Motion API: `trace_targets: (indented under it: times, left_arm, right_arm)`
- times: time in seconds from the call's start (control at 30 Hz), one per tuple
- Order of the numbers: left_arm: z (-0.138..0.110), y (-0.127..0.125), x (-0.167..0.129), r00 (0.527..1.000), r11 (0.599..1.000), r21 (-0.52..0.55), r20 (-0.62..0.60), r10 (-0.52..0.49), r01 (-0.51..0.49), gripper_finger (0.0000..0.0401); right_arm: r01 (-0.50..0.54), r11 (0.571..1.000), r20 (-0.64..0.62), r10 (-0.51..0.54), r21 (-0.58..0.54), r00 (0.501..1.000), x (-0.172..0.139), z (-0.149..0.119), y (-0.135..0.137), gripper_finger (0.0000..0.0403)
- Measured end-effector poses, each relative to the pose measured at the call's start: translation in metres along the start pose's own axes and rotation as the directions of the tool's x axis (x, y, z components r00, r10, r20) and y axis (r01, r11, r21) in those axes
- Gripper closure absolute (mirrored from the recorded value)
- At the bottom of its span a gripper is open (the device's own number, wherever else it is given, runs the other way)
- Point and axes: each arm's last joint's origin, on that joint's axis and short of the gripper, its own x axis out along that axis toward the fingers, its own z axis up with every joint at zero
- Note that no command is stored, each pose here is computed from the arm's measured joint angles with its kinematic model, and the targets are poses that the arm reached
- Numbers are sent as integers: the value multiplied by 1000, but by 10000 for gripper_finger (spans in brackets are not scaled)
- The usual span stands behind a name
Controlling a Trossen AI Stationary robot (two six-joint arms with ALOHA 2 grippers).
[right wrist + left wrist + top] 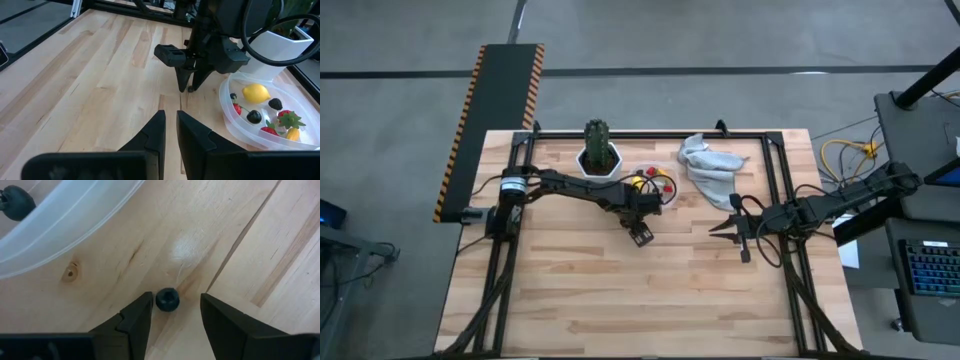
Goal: Pick and placing Produce into tupperware
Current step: Put the blueberry into the transparent bin
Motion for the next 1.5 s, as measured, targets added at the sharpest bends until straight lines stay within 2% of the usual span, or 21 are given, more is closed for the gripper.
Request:
trace_targets:
  times: [0.33,0.43,0.57,0.7,0.77,0.97,1.5]
  left_arm:
    - [0,0,0,1000,1000,-2,5,-2,2,245]
    - [0,1,1,1000,1000,-2,6,1,-1,256]
    - [-2,2,2,1000,1000,-3,2,7,-7,298]
    - [-4,4,6,1000,1000,-4,-23,-6,6,367]
    - [-5,6,10,999,1000,-18,-32,-1,0,383]
    - [-6,8,17,998,1000,-23,-56,-1,-1,384]
    - [-6,7,13,999,1000,-20,-50,-5,4,384]
  right_arm:
    - [0,1000,0,0,0,1000,0,0,0,364]
    - [0,1000,0,0,0,1000,0,0,0,364]
    - [0,1000,0,0,0,1000,0,0,0,364]
    - [0,1000,0,0,0,1000,0,0,0,364]
    - [0,1000,0,0,0,1000,0,0,0,364]
    - [0,1000,0,0,0,1000,0,0,0,364]
    - [0,1000,1,0,0,1000,0,0,0,364]
